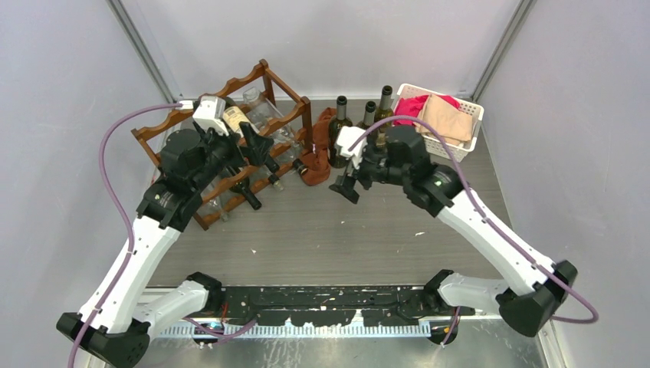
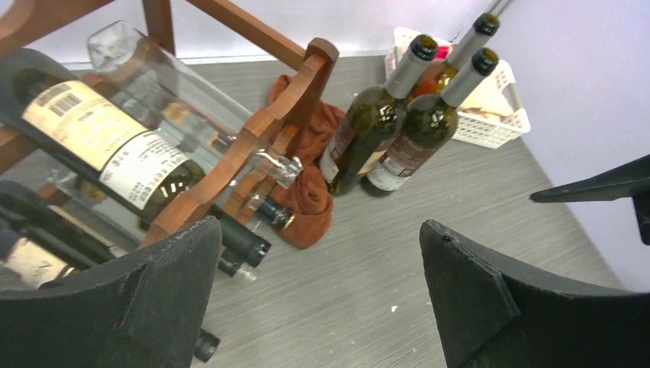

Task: Put the wine bottle on the wine rack
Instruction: Place the wine bottle in the wine rack, then pick up the wine bottle from the center of the board.

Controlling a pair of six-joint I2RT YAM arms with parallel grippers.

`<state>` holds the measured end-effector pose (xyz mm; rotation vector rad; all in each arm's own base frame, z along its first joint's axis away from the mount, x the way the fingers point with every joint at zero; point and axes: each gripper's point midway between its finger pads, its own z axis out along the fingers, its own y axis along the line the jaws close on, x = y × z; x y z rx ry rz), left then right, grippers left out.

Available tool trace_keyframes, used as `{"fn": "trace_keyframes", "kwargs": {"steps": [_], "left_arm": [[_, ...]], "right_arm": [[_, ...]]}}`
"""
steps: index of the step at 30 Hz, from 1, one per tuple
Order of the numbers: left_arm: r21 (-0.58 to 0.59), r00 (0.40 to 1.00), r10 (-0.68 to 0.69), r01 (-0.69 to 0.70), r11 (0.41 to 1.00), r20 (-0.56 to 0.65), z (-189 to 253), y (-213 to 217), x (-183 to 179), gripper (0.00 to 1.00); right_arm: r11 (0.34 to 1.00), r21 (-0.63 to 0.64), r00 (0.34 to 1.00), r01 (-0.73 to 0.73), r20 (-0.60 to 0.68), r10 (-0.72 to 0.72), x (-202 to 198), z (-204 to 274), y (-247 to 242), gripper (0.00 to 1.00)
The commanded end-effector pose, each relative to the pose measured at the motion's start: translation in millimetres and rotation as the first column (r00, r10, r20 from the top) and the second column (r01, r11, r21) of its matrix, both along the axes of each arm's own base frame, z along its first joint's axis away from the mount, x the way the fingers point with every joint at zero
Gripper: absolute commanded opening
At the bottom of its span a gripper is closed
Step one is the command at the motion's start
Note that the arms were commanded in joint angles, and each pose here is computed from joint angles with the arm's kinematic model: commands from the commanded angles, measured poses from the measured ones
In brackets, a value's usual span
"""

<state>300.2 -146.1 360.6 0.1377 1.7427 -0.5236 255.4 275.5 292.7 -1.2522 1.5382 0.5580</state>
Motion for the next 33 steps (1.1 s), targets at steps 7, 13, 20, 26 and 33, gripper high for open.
{"fn": "trace_keyframes", "kwargs": {"steps": [7, 13, 20, 26, 33], "left_arm": [[-0.188, 0.995, -0.085, 0.094, 0.978, 0.055, 33.8, -25.2, 2.1, 1.0], [-0.21, 0.99, -0.138, 0.141, 0.967, 0.031, 30.7, -37.7, 5.0, 1.0], [-0.25, 0.983, -0.183, 0.183, 0.951, 0.023, 26.4, -46.8, 2.0, 1.0], [-0.252, 0.984, -0.173, 0.175, 0.952, 0.032, 22.1, -44.5, 1.0, 1.0], [-0.195, 0.986, -0.165, 0.168, 0.966, 0.033, 17.4, -43.1, 7.9, 1.0]], "right_arm": [[0.958, 0.076, 0.961, 0.277, 0.002, -0.278, 19.8, 61.3, -81.1, 1.0], [0.906, 0.124, 0.913, 0.404, -0.113, -0.392, 60.4, 82.6, -102.7, 1.0], [0.914, 0.022, 0.904, 0.405, -0.157, -0.397, 105.4, 92.8, -92.7, 0.98], [0.873, -0.1, 0.848, 0.478, -0.206, -0.488, 140.3, 70.0, -99.4, 0.89], [0.83, -0.19, 0.801, 0.525, -0.221, -0.557, 174.5, 37.7, -102.0, 0.8]]}}
